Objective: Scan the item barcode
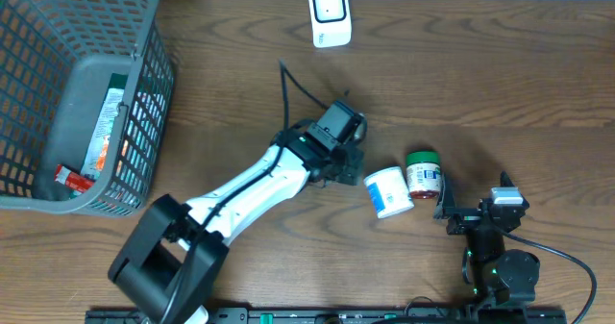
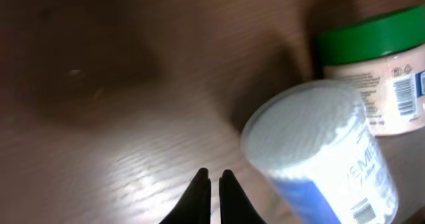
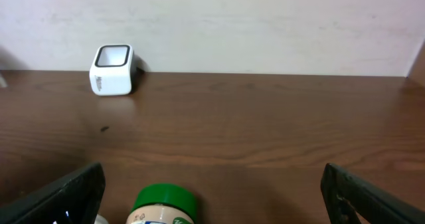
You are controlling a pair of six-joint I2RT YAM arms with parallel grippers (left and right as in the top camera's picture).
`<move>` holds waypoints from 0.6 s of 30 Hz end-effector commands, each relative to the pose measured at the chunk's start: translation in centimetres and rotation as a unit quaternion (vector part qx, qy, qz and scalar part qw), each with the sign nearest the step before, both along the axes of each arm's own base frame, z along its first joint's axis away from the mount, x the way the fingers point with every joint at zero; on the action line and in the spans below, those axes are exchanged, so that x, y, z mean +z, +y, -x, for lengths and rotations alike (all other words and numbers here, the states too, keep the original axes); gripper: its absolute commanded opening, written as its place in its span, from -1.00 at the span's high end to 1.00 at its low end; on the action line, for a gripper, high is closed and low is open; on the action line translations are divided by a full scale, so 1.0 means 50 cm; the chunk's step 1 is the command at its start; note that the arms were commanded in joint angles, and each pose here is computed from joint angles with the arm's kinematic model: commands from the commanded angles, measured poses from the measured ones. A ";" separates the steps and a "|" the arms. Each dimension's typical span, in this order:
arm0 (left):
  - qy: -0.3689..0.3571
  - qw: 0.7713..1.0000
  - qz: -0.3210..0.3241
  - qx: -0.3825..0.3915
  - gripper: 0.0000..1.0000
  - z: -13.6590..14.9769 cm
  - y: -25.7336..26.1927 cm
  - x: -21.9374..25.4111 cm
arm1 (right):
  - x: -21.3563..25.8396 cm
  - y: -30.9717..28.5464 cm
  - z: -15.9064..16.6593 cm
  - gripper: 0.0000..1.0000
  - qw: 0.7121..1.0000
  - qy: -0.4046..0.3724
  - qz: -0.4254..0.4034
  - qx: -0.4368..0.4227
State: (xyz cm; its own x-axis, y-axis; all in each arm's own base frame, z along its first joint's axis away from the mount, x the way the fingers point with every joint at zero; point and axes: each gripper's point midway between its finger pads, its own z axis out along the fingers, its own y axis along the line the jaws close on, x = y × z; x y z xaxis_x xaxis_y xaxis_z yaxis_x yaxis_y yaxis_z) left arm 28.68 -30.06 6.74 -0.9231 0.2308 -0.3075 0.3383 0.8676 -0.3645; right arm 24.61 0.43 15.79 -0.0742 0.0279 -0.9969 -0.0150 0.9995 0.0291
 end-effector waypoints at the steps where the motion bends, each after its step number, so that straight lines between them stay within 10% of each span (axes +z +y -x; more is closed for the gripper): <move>1: 0.024 0.999 -0.038 -0.013 0.85 0.043 0.025 -0.007 | -0.003 -0.001 0.000 -0.99 1.000 0.001 0.008 -0.002; 18: 0.046 0.995 -0.093 -0.001 0.85 0.057 0.099 0.097 | -0.003 -0.002 0.000 -0.99 1.000 0.001 0.008 -0.002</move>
